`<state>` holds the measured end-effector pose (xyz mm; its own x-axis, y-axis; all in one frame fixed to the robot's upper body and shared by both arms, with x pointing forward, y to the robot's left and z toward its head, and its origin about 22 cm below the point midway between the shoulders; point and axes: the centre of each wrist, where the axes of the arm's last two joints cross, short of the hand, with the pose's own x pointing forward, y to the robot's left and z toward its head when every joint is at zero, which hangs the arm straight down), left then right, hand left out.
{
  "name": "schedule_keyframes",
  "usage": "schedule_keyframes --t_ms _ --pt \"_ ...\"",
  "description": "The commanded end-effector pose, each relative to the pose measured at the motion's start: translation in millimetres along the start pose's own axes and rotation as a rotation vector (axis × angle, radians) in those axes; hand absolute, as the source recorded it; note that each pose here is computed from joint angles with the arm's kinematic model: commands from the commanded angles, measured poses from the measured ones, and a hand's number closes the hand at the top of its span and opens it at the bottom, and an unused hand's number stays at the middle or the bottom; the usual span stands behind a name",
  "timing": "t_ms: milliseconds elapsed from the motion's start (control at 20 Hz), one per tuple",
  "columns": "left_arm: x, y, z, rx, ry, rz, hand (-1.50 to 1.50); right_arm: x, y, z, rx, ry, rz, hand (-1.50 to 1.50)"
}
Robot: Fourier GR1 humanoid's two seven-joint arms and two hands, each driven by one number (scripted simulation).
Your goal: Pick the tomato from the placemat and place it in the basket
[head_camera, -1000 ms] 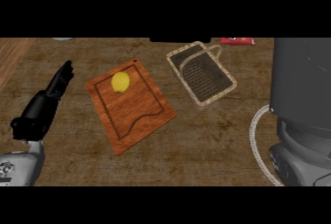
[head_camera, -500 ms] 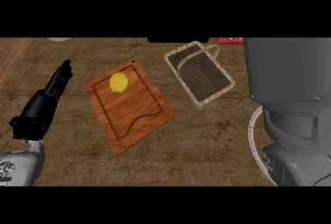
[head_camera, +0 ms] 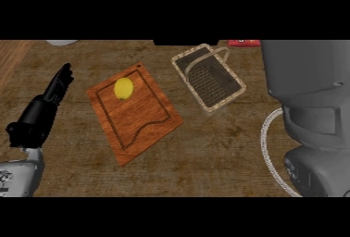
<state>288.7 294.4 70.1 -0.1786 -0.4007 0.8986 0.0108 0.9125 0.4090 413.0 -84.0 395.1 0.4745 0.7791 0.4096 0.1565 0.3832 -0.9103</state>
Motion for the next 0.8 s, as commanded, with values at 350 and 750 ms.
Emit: schedule_keyframes --t_ms 350,750 --pt "-7.0 -17.5 5.5 -0.028 0.003 0.007 0.0 13.6 -6.8 14.5 0.027 0.084 -0.169 -1.5" --pt "-2.4 4.4 -1.8 0.007 -0.004 -0.007 0.0 -36.0 -53.5 0.1 -0.336 0.164 -0.597 -1.5"
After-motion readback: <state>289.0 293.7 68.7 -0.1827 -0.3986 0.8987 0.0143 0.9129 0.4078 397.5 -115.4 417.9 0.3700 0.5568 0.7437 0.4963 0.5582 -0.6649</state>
